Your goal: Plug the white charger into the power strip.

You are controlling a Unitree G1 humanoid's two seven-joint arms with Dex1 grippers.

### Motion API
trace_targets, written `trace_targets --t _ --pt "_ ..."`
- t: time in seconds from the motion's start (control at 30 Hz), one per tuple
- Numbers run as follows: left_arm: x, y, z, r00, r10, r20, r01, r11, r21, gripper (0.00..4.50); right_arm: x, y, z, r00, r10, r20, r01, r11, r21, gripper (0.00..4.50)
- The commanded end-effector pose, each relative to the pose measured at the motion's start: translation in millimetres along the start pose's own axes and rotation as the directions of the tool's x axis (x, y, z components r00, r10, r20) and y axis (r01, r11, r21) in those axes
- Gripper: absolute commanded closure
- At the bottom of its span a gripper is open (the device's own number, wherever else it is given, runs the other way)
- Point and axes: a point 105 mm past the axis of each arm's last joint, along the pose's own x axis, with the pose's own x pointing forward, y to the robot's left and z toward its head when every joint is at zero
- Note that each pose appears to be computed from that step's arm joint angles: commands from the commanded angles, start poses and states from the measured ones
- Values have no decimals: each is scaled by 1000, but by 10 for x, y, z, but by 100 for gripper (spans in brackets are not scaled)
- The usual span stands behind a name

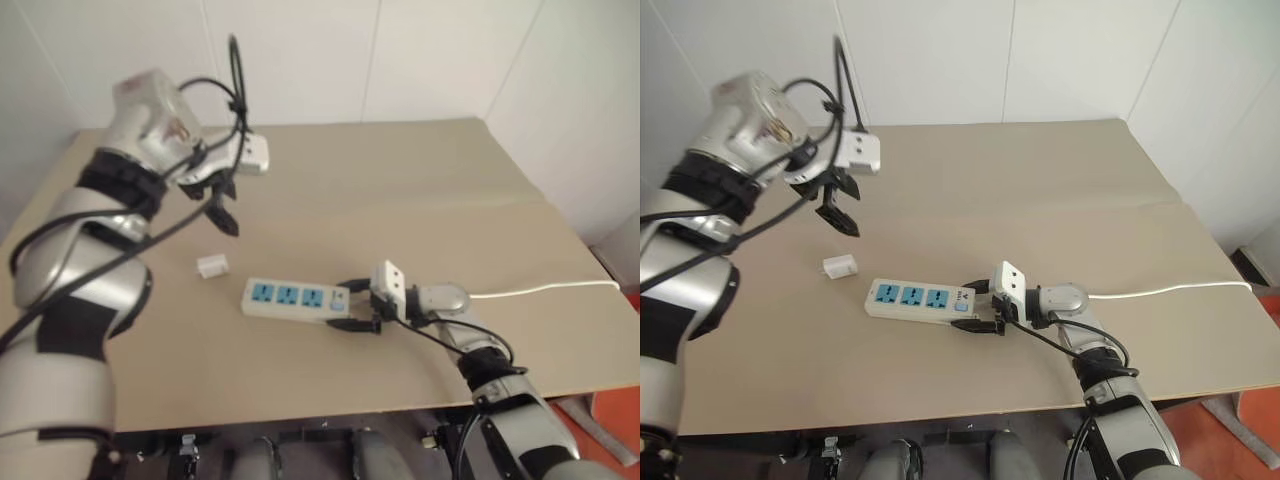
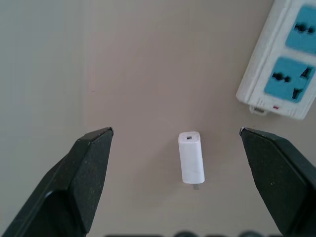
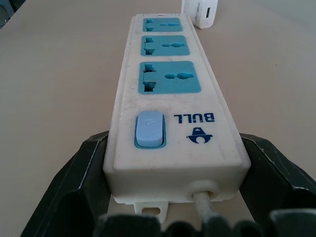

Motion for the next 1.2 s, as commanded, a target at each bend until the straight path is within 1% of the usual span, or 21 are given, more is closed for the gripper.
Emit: trace_targets --t 0.03,0.13,0.2,0.3,0.53,1.0,1.2 --pt "-139 89 -59 998 45 -45 -45 999 -16 0 -14 53 -134 998 16 -64 -16 1000 1 108" --pt "-65 79 -80 996 27 -90 -28 1000 -11 0 -21 86 -136 998 16 -63 -16 1000 -3 108" --pt "13 32 -151 992 -16 -122 13 1000 -26 0 -24 116 -154 998 16 -66 -17 1000 -1 108" --pt "120 17 -257 985 -22 -168 17 999 -30 0 -17 142 -180 997 10 -73 -10 1000 2 108" --pt "306 10 -279 986 -16 -167 4 997 -72 0 24 159 -168 998 -6 -68 7 1000 2 108" --pt "639 -33 -261 983 -1 -185 -5 1000 -30 0 61 209 -188 996 -33 -78 32 999 -6 108" --pt "701 -67 -272 978 -19 -206 20 1000 4 0 58 243 -189 996 -33 -78 34 999 4 108"
